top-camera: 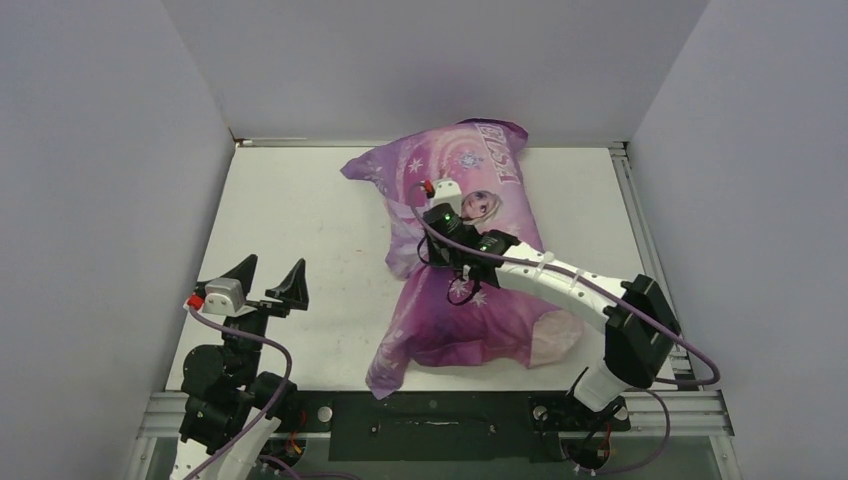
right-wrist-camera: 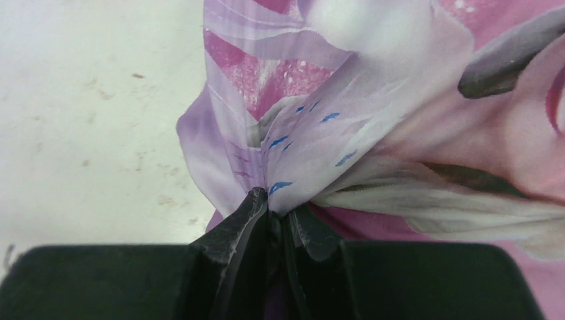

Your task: Remove the pillowcase from the pillow

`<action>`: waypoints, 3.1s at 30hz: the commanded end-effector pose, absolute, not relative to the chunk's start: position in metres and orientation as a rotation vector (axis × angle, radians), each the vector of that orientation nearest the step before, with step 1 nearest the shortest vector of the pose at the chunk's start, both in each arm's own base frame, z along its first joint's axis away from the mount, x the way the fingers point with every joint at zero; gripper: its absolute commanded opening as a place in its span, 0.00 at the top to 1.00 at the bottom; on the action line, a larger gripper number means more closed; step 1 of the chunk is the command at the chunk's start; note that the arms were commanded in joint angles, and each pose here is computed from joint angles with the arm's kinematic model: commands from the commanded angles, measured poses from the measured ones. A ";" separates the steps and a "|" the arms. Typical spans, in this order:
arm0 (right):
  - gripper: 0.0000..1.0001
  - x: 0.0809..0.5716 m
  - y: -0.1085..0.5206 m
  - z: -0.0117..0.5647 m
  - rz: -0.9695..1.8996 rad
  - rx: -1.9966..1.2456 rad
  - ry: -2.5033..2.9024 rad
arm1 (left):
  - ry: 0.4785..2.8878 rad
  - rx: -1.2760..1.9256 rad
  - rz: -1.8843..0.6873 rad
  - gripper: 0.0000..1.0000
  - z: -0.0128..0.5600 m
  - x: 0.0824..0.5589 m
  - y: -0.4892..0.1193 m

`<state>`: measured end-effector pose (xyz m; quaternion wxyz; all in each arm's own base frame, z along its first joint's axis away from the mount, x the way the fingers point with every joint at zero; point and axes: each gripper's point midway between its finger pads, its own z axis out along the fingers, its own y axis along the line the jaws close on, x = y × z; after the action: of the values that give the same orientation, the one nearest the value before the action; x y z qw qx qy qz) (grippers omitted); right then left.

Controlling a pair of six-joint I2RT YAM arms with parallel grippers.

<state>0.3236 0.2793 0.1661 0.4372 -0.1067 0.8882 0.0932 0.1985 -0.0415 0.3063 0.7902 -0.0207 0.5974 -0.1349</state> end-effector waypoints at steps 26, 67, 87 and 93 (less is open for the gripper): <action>0.10 0.369 0.238 0.253 0.688 -0.041 2.076 | 1.723 -0.057 -0.494 0.04 0.300 0.245 -0.101; 0.06 0.377 0.209 0.134 1.620 0.226 1.940 | 2.104 -0.440 -0.817 0.04 0.203 0.347 -0.172; 0.95 0.362 0.222 0.215 1.441 0.000 1.974 | 2.095 -0.386 -0.851 0.05 0.157 0.338 -0.219; 0.95 0.357 0.227 0.278 1.316 -0.120 1.935 | 2.072 -0.320 -0.920 0.06 0.177 0.350 -0.258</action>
<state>0.3688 0.2140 0.1979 0.3199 0.0431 0.7903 0.5208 0.3303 -0.2166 0.1283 0.3791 -0.1574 0.8594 -0.3051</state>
